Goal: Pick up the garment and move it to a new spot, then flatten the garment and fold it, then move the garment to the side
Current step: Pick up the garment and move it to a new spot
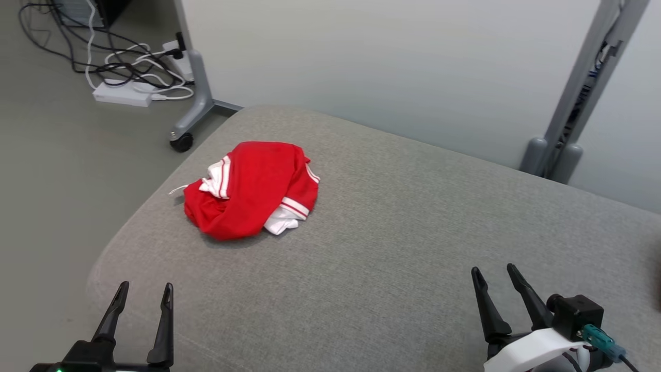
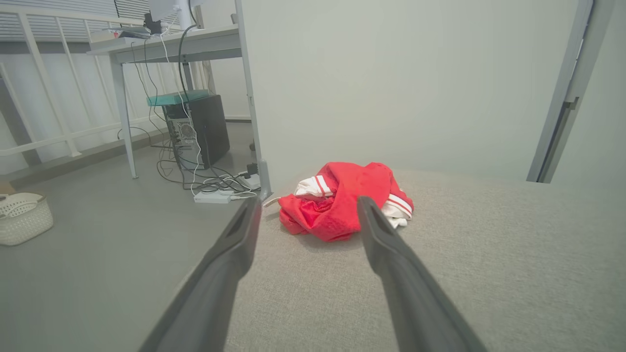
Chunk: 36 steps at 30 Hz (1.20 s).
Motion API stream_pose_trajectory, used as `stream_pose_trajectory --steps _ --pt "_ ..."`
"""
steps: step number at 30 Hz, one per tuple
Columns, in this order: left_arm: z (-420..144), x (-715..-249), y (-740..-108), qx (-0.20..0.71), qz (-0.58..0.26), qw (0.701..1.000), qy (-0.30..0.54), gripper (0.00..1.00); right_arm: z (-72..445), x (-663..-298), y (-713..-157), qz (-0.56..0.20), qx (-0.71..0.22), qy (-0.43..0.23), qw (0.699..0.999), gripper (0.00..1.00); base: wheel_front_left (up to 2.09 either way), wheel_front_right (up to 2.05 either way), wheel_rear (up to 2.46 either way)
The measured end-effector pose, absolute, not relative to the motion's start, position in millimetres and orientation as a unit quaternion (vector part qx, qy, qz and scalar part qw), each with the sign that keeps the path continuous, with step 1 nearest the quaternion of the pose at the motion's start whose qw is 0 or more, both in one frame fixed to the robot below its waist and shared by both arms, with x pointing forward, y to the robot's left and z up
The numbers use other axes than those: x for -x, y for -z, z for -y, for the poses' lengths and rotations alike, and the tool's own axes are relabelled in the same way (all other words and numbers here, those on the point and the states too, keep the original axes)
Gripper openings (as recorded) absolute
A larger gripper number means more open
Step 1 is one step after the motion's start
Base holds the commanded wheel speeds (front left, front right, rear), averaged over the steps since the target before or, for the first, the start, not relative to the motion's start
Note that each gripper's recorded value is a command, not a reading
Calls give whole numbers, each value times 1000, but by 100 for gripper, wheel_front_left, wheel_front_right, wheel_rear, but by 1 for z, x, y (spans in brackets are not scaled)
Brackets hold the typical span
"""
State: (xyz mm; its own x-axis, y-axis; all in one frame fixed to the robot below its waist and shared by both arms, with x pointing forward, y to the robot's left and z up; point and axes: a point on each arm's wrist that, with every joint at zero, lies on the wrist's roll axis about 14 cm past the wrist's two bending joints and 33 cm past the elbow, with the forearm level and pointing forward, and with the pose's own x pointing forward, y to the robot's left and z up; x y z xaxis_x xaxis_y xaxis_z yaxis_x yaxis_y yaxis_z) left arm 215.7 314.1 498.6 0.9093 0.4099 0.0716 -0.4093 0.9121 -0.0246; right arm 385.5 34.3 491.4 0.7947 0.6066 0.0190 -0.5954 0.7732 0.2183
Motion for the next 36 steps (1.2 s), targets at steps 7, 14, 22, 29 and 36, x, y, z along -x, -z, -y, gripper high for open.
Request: stream_pose_trajectory --steps 7,14,22,29,36 --pt "-323 -202 -498 4 37 971 -234 100 -53 -381 -493 -28 -106 -346 932 100 0 0 0" --pt "-324 -201 -500 3 39 970 -239 100 -56 -381 -492 -30 -105 -350 930 100 0 0 0" --pt "-326 -232 -527 -20 71 976 -204 100 -44 -385 -485 -37 -109 -332 936 100 0 0 0" --pt "-327 -278 -558 -55 97 982 -152 100 -31 -394 -480 -39 -106 -315 942 100 0 0 0" --pt "-335 -330 -578 -59 108 985 -120 100 -23 -405 -475 -41 -108 -302 946 100 0 0 0"
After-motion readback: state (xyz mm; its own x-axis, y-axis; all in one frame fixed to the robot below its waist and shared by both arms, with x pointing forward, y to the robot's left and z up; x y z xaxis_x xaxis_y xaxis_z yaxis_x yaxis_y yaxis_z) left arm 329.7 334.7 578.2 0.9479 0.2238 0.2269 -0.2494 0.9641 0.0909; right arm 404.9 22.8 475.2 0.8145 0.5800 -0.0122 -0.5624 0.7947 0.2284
